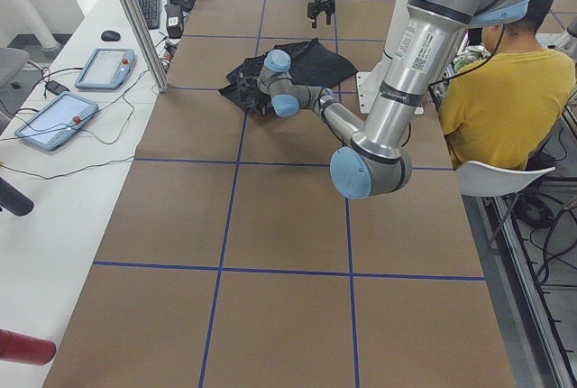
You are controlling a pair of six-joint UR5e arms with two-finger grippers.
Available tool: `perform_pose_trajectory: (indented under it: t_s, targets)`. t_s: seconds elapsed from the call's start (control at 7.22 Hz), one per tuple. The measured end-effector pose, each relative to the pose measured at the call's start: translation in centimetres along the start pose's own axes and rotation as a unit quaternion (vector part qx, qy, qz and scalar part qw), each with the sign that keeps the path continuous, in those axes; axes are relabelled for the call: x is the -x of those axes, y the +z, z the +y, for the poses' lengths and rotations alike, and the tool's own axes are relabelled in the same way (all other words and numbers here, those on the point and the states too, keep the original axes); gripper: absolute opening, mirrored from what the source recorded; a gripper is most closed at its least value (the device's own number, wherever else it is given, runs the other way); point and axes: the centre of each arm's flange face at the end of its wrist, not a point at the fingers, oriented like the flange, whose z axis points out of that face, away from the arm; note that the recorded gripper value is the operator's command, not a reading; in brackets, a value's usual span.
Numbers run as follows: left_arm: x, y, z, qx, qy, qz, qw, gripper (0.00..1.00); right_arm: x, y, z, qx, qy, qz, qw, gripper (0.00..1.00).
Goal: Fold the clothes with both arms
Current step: 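Fold the side with the left gripper over toward the right gripper, rotating the shirt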
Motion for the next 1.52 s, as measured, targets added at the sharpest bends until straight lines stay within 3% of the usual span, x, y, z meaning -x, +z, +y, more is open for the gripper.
perform_pose_trajectory:
  t_s: [0.42, 0.69, 0.83, 0.97, 1.11, 1.52]
  targets:
    - [-7.0, 6.2, -11.7, -0.053, 0.002, 0.009, 0.9986, 0.00, 0.4, -0.2, -0.4, -0.015, -0.002, -0.011, 0.9998, 1.00]
    - [-10.7, 9.9, -15.7, -0.089, 0.027, 0.015, 0.9956, 0.00, 1.0, -0.3, -0.4, -0.030, -0.005, -0.026, 0.9992, 1.00]
    - [-11.0, 10.8, -16.6, -0.103, 0.042, 0.015, 0.9937, 0.08, 1.3, -0.2, -0.4, -0.036, -0.006, -0.030, 0.9989, 1.00]
    - [-10.6, 11.5, -17.2, -0.115, 0.048, 0.011, 0.9921, 0.58, 1.6, 0.4, -0.5, -0.041, -0.006, -0.030, 0.9987, 1.00]
    - [-10.1, 11.8, -17.7, -0.122, 0.049, 0.007, 0.9912, 0.76, 2.3, 1.5, -0.6, -0.043, -0.006, -0.028, 0.9986, 1.00]
    - [-9.1, 10.1, -20.7, -0.136, 0.046, 0.011, 0.9895, 0.81, 4.8, 5.4, -0.6, -0.060, -0.012, -0.025, 0.9978, 1.00]
